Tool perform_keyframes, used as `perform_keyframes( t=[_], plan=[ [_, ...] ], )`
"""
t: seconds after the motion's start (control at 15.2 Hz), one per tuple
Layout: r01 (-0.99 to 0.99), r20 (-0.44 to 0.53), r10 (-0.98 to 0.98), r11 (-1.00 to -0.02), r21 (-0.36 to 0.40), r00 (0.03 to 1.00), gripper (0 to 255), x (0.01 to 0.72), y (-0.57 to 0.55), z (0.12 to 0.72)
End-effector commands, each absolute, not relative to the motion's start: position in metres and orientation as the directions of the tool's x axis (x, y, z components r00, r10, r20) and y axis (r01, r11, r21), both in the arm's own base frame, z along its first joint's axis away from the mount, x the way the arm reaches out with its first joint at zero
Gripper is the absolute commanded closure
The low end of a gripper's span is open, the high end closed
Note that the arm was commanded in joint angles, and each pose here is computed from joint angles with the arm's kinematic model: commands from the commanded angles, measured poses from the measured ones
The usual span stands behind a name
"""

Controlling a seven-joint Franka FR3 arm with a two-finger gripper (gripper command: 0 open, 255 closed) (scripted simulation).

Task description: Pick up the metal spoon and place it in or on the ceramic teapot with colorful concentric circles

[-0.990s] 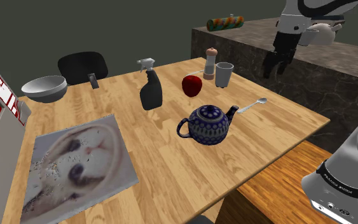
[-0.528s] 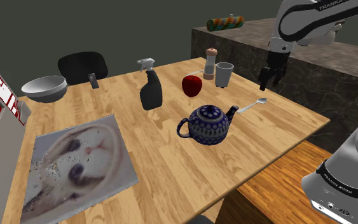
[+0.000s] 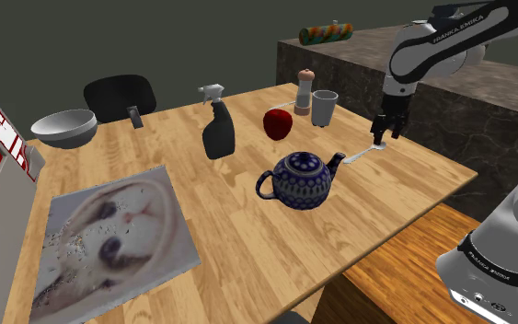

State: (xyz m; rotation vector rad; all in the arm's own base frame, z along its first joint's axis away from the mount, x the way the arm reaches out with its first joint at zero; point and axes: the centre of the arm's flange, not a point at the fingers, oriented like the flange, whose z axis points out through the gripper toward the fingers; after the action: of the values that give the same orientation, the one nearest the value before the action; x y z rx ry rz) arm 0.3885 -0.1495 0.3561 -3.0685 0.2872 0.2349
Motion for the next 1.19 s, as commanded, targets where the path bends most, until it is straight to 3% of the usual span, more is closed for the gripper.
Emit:
perform_keyframes(
  t=[0.0,0.66,0.73,1.12],
  plan=[
    [-0.188,-0.155,-0.181,-0.981,-0.036,0.971,0,0.388,-0.150,0.346],
    [-0.188,-0.155,-0.181,-0.981,-0.036,0.971,0,0.386,-0.149,0.332],
    [-0.188,-0.155,-0.181,-0.981,-0.036,0.971,255,0.386,-0.149,0.332],
    [-0.188,-0.155,-0.181,-0.981,-0.036,0.971,255,0.386,-0.149,0.332]
  ],
)
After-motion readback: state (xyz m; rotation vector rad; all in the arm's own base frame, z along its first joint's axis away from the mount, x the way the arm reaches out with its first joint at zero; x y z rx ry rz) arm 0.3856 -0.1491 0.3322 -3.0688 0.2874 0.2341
